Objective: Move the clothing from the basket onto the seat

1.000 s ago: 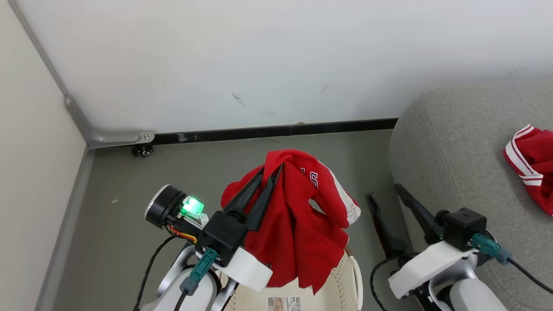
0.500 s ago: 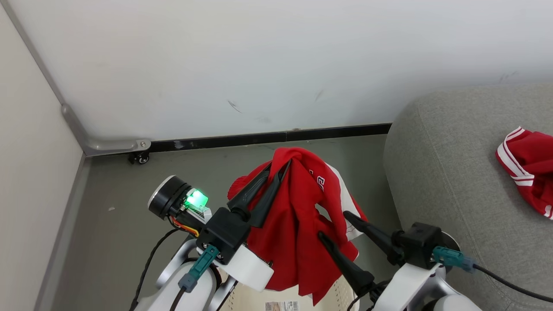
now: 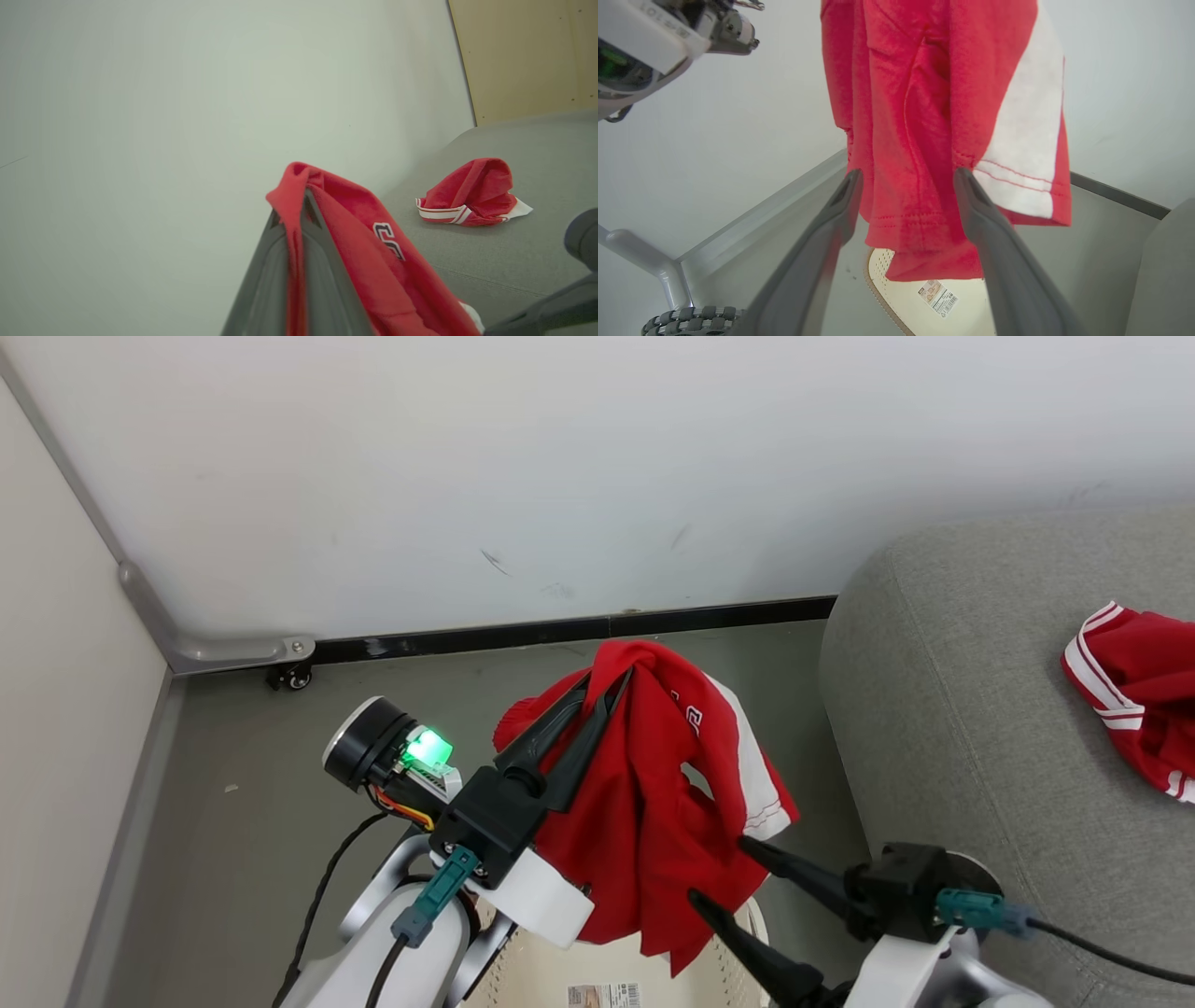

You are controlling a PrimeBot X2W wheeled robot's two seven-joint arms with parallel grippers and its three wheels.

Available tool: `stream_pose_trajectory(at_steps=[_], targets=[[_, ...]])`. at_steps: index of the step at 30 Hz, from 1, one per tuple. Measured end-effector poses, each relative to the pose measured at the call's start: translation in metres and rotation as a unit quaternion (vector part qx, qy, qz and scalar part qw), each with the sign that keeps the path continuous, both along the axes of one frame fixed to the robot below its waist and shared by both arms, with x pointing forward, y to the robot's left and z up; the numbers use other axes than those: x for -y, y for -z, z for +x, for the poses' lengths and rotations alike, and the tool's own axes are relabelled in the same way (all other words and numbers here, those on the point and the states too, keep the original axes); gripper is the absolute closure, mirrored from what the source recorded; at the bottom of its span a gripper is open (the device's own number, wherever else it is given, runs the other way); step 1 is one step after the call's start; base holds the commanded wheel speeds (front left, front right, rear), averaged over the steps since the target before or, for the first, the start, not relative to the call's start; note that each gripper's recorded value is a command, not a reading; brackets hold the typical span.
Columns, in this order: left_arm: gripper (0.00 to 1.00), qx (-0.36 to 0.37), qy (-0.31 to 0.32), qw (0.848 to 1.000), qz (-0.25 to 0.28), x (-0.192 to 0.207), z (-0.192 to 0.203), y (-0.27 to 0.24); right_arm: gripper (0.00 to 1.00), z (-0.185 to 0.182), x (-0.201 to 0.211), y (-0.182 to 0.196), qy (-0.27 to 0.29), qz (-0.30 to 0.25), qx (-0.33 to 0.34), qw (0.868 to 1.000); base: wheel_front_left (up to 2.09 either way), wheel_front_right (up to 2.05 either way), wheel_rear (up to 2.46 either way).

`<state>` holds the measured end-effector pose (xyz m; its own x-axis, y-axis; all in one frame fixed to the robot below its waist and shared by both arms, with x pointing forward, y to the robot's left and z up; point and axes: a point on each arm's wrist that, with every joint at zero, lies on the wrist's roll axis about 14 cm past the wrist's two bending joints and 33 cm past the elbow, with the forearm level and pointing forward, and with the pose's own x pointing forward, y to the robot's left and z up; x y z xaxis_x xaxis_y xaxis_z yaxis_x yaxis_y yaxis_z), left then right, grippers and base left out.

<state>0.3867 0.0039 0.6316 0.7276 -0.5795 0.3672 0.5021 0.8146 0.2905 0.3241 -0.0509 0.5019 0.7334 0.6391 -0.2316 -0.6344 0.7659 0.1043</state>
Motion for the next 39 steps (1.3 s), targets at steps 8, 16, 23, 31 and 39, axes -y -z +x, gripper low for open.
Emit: stream_pose_trajectory(at_steps=[8, 16, 23, 31, 39], targets=[[1.0, -0.007, 0.0, 1.0, 0.006, 0.002, 0.001, 0.006, 0.0, 0.008, 0.013, -0.003, -0.002, -0.038, 0.014, 0.999, 0.0, 0.0, 0.0], [1.0, -0.002, 0.007, 1.0, 0.014, 0.008, 0.001, 0.005, 0.0, 0.009, 0.004, -0.003, -0.022, -0.048, 0.016, 0.998, 0.0, 0.0, 0.0], [1.0, 0.008, 0.019, 1.0, 0.013, 0.017, 0.0, -0.004, 0.0, 0.017, -0.007, -0.007, -0.04, -0.051, 0.018, 0.998, 0.0, 0.0, 0.0], [1.0, 0.006, 0.026, 0.999, 0.018, 0.021, -0.003, -0.001, 0.0, 0.034, -0.003, -0.002, -0.036, -0.083, 0.026, 0.996, 0.0, 0.0, 0.0], [1.0, 0.013, 0.038, 0.999, 0.022, 0.027, -0.005, -0.005, 0.69, 0.035, -0.025, 0.003, -0.069, -0.093, 0.028, 0.993, 0.0, 0.0, 0.0]])
